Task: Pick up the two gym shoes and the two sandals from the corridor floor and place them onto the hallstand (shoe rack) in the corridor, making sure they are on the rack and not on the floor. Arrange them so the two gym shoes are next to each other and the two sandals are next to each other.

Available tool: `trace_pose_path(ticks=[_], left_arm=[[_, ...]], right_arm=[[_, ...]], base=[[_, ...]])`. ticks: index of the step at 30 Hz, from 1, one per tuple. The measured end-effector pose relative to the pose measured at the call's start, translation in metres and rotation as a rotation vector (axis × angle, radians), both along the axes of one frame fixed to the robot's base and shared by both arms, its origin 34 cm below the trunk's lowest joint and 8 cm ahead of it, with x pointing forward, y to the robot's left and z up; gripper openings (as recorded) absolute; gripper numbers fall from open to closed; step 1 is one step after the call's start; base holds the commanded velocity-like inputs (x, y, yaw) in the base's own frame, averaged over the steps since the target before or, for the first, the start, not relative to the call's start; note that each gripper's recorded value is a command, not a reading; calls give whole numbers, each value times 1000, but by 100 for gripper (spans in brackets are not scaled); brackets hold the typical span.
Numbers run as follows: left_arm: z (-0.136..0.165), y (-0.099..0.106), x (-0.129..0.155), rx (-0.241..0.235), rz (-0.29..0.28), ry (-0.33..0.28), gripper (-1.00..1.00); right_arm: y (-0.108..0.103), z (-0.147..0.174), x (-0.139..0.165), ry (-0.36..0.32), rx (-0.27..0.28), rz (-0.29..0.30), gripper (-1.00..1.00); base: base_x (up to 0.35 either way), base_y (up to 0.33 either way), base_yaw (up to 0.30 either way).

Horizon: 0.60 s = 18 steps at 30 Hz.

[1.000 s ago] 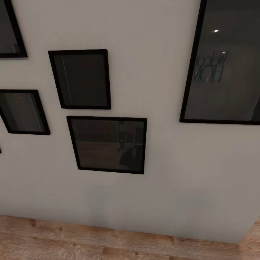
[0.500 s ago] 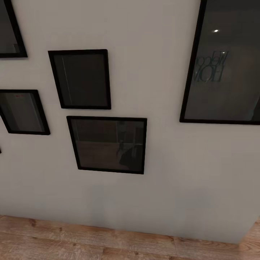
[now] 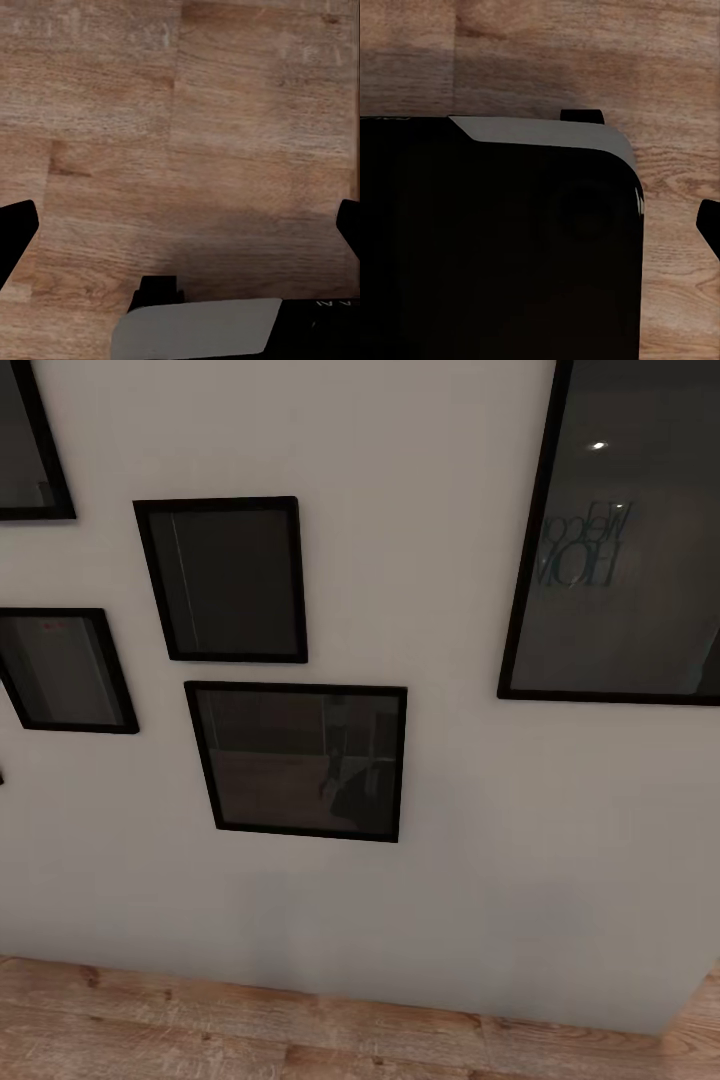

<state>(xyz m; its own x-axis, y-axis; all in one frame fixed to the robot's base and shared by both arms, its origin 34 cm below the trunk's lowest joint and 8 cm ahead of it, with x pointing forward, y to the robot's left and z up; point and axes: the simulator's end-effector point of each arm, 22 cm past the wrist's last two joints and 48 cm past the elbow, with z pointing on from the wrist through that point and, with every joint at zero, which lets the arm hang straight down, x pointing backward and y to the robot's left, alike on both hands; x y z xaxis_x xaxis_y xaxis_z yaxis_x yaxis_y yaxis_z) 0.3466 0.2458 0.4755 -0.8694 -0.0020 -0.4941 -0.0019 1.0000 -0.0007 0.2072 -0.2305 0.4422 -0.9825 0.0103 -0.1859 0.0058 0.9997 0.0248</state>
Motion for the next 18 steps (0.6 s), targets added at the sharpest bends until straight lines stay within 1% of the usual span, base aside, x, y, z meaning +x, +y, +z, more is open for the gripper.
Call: trace_pose_path(ticks=[4, 7, 13, 17, 18], left_arm=[[4, -8, 11, -11, 4, -23, 100], [8, -11, 19, -18, 8, -39, 100], [17, -14, 42, -25, 15, -83, 100], [25, -16, 63, -29, 18, -118, 100], [26, -16, 65, -29, 19, -124, 100]], right_arm=[[1, 0, 2, -7, 2, -4, 100], [4, 2, 10, -37, 6, -4, 100], [5, 10, 45, -160, 7, -6, 100], [6, 17, 65, -234, 8, -5, 100], [5, 18, 68, -243, 7, -5, 100]], base=[[0, 0, 0], [0, 0, 0], [0, 0, 0], [0, 0, 0], [0, 0, 0]])
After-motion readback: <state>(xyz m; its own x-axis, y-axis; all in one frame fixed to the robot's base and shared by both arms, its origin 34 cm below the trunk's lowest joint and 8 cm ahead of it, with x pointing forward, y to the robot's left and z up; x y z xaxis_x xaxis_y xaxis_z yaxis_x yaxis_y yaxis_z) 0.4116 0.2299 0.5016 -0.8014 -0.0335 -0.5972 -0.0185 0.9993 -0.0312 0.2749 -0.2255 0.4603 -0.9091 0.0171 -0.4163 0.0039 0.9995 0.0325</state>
